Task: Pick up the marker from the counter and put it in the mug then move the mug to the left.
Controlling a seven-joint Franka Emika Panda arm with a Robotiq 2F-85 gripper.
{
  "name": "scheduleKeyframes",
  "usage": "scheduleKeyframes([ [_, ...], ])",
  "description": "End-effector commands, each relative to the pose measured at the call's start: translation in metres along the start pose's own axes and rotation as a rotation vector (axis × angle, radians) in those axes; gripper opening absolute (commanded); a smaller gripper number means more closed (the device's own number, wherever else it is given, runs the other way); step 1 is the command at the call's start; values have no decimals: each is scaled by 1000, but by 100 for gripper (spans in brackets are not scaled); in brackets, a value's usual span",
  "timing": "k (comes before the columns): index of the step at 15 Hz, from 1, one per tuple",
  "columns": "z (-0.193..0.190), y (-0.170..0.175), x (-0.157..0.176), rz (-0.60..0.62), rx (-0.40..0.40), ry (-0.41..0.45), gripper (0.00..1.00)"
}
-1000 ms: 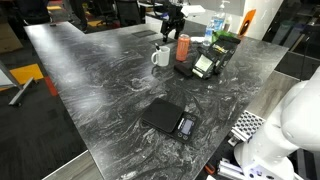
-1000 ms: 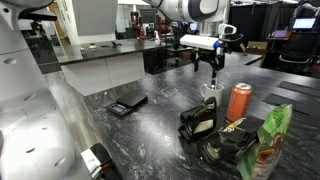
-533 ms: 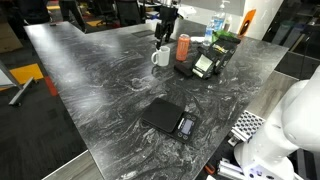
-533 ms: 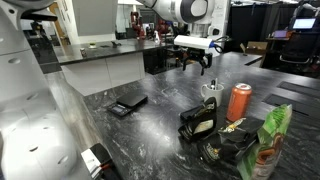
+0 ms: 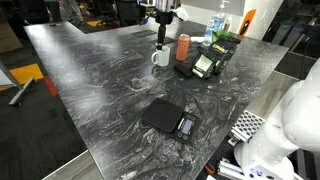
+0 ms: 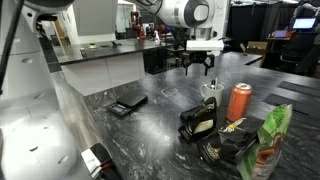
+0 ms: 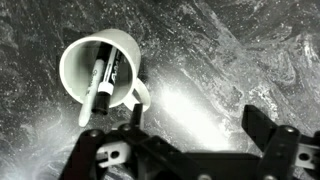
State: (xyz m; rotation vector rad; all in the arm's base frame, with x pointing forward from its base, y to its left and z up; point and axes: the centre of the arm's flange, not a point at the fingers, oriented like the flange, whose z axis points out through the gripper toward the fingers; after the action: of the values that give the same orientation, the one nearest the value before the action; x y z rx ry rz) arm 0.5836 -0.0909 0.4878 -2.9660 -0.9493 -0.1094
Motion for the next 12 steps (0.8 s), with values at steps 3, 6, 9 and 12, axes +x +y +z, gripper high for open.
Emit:
scheduleKeyframes([
  [3, 16, 29, 34, -301, -12, -49, 100],
  [6, 22, 30, 40, -436, 51, -107, 100],
  [9, 28, 18, 34, -397, 47, -81, 100],
  [12, 27, 19, 35, -405, 48, -82, 100],
])
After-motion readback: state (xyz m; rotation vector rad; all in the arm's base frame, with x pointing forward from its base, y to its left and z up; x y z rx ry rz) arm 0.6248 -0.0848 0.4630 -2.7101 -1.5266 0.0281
